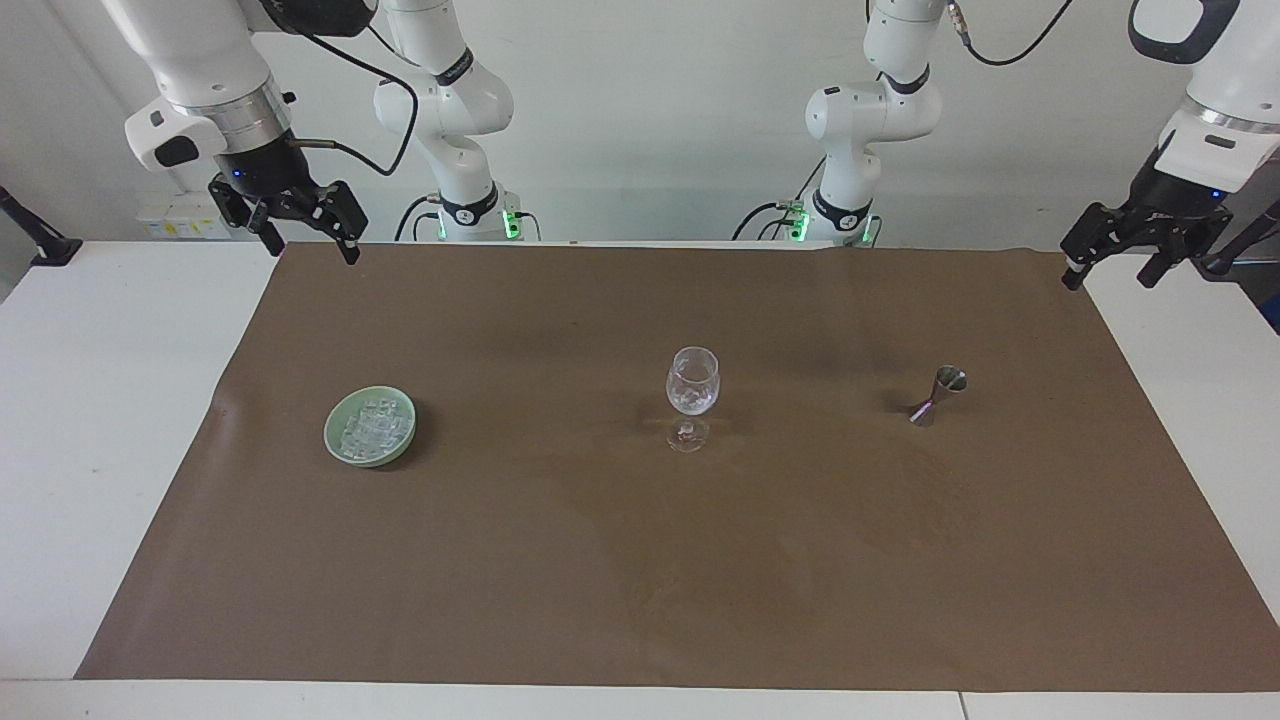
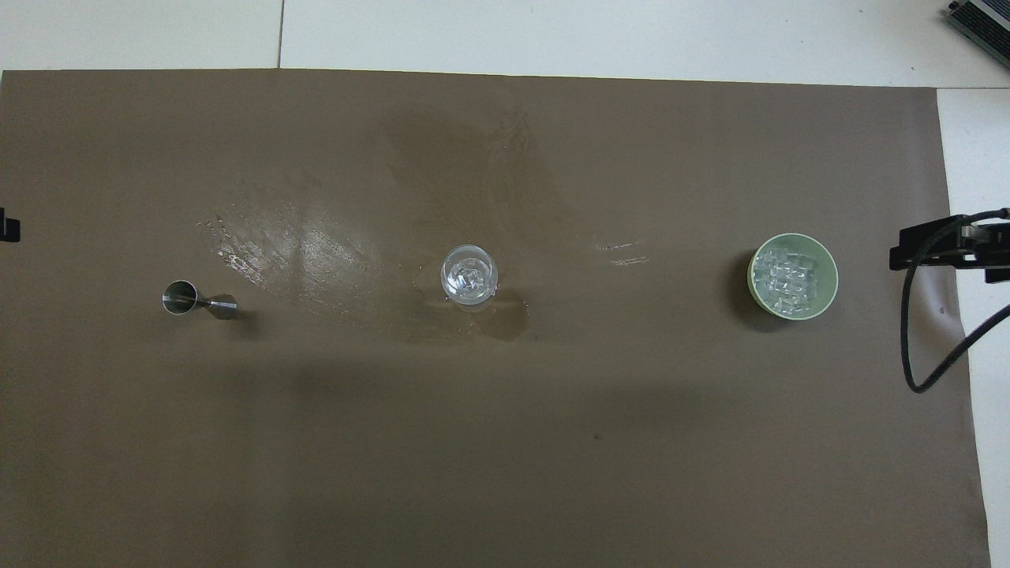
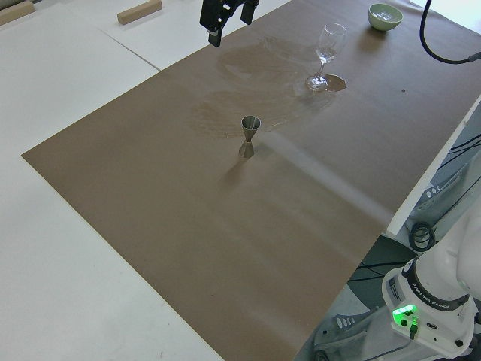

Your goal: Pour wine and add ice with both arms

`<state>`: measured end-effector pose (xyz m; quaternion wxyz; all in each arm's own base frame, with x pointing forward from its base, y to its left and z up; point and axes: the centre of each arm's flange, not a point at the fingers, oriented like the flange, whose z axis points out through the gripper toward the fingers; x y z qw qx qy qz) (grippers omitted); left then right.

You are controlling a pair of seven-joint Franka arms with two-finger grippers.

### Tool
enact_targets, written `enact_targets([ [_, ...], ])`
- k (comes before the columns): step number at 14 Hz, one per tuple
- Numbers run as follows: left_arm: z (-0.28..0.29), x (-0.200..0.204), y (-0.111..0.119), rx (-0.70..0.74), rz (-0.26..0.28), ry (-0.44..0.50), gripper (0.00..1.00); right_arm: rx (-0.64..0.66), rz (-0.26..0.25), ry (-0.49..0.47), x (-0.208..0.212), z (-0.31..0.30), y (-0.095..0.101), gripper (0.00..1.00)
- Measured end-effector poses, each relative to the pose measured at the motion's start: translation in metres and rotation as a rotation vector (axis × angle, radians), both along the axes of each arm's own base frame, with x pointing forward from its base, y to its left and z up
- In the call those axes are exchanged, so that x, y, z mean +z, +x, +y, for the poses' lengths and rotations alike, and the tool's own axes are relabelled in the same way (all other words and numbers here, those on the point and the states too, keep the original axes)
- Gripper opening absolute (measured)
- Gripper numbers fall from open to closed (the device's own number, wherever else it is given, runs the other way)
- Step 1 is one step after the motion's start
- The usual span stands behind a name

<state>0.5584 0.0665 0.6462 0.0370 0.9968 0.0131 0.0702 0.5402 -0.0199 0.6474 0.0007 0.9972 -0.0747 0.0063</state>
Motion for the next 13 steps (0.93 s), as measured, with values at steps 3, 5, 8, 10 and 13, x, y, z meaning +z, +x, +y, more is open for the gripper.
enact_targets([
  [3,0.007,-0.019,-0.004,0.014,0.048,-0.018,1.0,0.004,0.0,0.0,0.0,0.002,0.0,1.0],
  [5,0.0,-0.038,-0.014,-0.002,0.098,-0.009,1.0,0.005,0.0,0.0,0.0,0.003,0.0,1.0],
  [8,-0.018,-0.042,-0.02,-0.033,0.109,0.005,1.0,0.005,0.0,0.0,0.0,0.003,0.0,1.0],
  [10,-0.02,-0.04,-0.022,-0.037,0.106,0.007,1.0,0.005,0.0,0.0,0.0,0.003,0.0,1.0],
  [13,-0.022,-0.04,-0.022,-0.04,0.107,0.008,1.0,0.005,0.0,0.0,0.0,0.003,0.0,1.0],
])
